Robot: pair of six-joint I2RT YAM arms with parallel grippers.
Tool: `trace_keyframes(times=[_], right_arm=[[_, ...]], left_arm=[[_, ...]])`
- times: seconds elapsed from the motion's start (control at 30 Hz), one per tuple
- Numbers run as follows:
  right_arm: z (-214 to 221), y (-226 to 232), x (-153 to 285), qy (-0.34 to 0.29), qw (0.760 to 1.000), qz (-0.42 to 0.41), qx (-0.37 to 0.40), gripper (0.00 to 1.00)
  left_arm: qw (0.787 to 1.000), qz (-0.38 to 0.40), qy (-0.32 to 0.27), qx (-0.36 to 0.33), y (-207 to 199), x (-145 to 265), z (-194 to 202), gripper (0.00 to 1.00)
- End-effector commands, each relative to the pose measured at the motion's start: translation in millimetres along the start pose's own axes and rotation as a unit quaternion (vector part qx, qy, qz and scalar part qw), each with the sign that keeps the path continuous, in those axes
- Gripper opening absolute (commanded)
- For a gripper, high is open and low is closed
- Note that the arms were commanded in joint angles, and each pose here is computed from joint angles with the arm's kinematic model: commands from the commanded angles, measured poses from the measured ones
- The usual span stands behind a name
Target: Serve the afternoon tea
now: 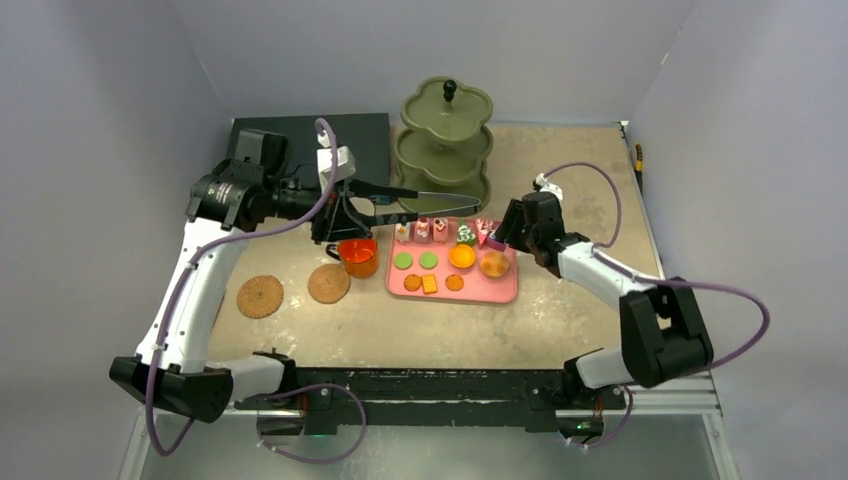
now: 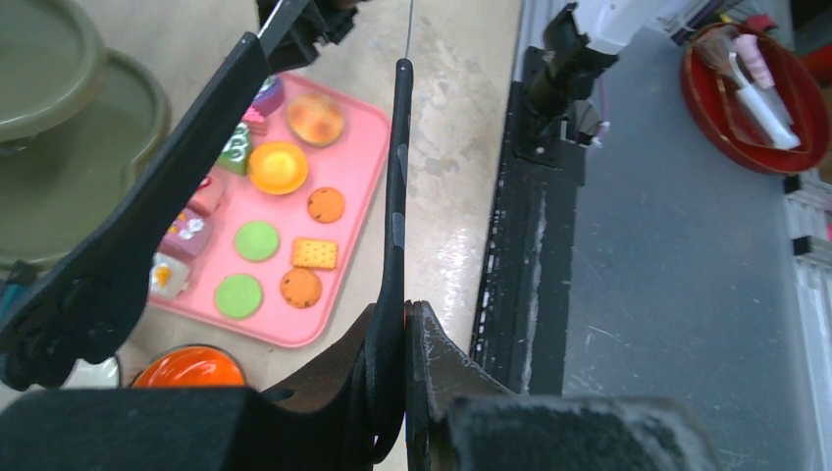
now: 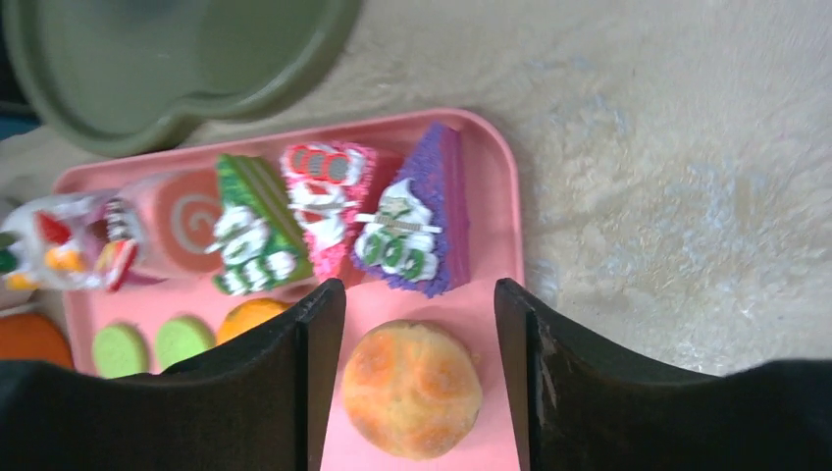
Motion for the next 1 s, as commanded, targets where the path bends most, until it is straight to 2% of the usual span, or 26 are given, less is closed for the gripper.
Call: trace_keyframes(times=[0.0,0.07,0.1,0.13,0.2,0.27,0.37,0.47,0.63,0.73,0.9,0.97], right_arm=[[-66.9,47.3,56.7,-0.109,0.987,-0.113,0.046,0.67],[-77.2,74.5,92.2,-0.13,0.967,-0.206,0.07,0.74],[-80.2,89.6,111.7,-0.141,0.95,-0.262,0.09,0.77],[-86.7,103.8,131.9,-0.167,0.927,-0.314,0.117,0.81],[-83.9,128.0,172.9,-0.187,0.875,-0.423,0.144,0.96],[-79.2,141.7,205.4,-0.21,0.824,-0.506,0.148,0.98],[-74.7,150.0,235.3,-0.252,0.765,-0.575,0.145,0.98],[-68.2,168.3,245.5,-0.251,0.736,-0.609,0.154,0.98],[-46.1,202.7,261.4,-0.253,0.69,-0.655,0.173,0.98],[-51.9,205.0,275.8,-0.281,0.662,-0.68,0.144,0.98],[-58.9,218.6,292.2,-0.288,0.615,-0.726,0.112,0.98],[-61.7,225.3,295.9,-0.29,0.604,-0.734,0.113,0.98]], left_arm=[[0.995,0.075,-0.061,-0.02,-30.8,1.4,-14.0,0.0],[0.991,0.107,-0.085,-0.003,-37.6,0.1,-20.8,0.0],[0.987,0.126,-0.099,0.009,-39.9,-0.6,-26.2,0.0],[0.984,0.14,-0.107,0.027,-40.2,-1.4,-29.6,0.0],[0.981,0.149,-0.11,0.053,-37.7,-3.4,-32.7,0.0],[0.982,0.144,-0.109,0.06,-34.6,-4.0,-34.6,0.0],[0.981,0.14,-0.112,0.079,-34.7,-4.3,-37.4,0.0],[0.98,0.118,-0.14,0.08,-35.3,-2.2,-48.6,0.0],[0.966,0.109,-0.229,0.057,-52.7,12.1,-82.9,0.0],[0.966,0.117,-0.225,0.057,-54.7,9.3,-87.0,0.0],[0.968,0.118,-0.219,0.044,-60.6,2.0,-83.5,0.0],[0.969,0.118,-0.215,0.04,-62.2,1.1,-83.8,0.0]])
Point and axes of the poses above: each gripper's point midway between its finger pads, its own x axis back along the fingers, its own y axis along the line the jaws close on, z = x × y, the point moved 3 cm from there along x, back along the fingers, and after that the axes turned 2 degrees about -x, right-handed, at the moved point
